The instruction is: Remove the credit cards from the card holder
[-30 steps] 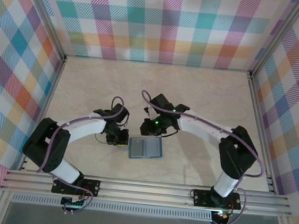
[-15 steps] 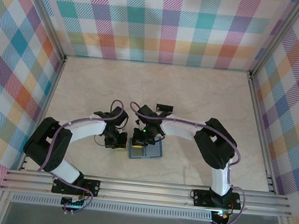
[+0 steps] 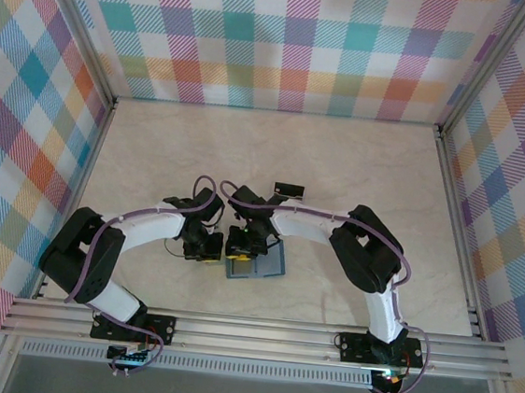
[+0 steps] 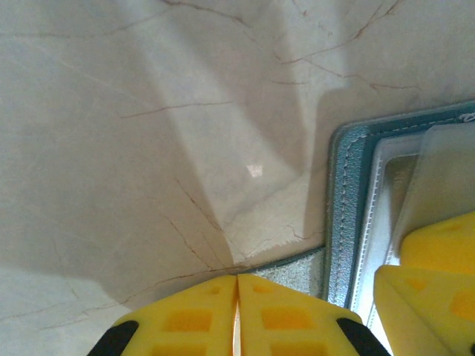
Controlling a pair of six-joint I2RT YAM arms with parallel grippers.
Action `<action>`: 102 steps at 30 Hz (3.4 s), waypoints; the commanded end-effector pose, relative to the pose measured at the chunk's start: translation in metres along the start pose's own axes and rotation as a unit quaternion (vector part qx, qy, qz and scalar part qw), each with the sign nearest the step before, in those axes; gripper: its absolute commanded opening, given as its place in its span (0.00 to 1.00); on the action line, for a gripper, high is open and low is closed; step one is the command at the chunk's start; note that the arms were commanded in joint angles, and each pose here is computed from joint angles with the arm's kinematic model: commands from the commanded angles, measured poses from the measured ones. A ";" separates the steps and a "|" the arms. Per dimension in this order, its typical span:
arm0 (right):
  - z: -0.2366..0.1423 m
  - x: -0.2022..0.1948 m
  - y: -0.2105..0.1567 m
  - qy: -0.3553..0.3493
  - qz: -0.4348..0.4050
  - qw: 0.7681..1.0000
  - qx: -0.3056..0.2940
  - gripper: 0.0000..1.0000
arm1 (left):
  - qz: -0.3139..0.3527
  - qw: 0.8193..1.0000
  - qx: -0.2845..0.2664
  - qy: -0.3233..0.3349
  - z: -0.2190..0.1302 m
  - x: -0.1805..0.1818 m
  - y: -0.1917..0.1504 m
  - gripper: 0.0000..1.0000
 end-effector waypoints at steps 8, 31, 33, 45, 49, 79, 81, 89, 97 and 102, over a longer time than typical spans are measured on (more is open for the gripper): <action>-0.014 -0.029 -0.016 -0.117 -0.003 0.993 0.015 0.38 | 0.001 1.000 0.012 0.020 0.003 0.012 -0.006 0.10; -0.056 -0.064 -0.026 -0.274 -0.032 0.961 0.007 0.58 | 0.003 1.000 0.013 0.025 -0.003 0.007 -0.002 0.10; -0.057 -0.063 -0.026 -0.264 -0.031 0.964 0.002 0.57 | 0.003 1.000 0.006 0.022 -0.009 0.004 -0.001 0.10; -0.058 -0.048 -0.026 -0.170 -0.023 0.985 -0.019 0.54 | 0.033 0.998 0.006 -0.052 -0.030 -0.054 -0.005 0.10; -0.061 -0.053 -0.027 -0.171 -0.022 0.985 -0.020 0.52 | 0.043 0.997 0.017 -0.054 -0.019 -0.069 -0.009 0.10; -0.097 -0.114 -0.054 -0.210 0.026 0.977 -0.036 0.45 | 0.049 0.996 0.019 -0.068 -0.009 -0.099 -0.008 0.08; -0.092 -0.120 -0.055 -0.206 0.032 0.977 -0.033 0.45 | 0.055 0.996 0.024 -0.071 -0.005 -0.107 -0.012 0.08; -0.067 -0.133 -0.054 -0.148 0.054 0.987 -0.031 0.38 | 0.084 0.993 0.048 -0.068 0.021 -0.144 -0.032 0.07; -0.051 -0.116 -0.053 -0.058 0.064 0.996 -0.038 0.22 | 0.094 0.994 0.047 -0.038 0.030 -0.146 -0.033 0.06; -0.046 -0.099 -0.043 -0.002 0.058 0.997 -0.048 0.19 | 0.090 0.995 0.036 -0.025 0.022 -0.135 -0.028 0.06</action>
Point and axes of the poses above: each hand's point on the last joint's axis, 136 mm out from that joint toward the fingers, its own z axis out along the fingers, its own x axis along the line the jaws close on, y = z × x, the point moved 3 cm from there along -z, back along the fingers, and after that the axes turned 9 degrees about -z, right-handed, at the moved point
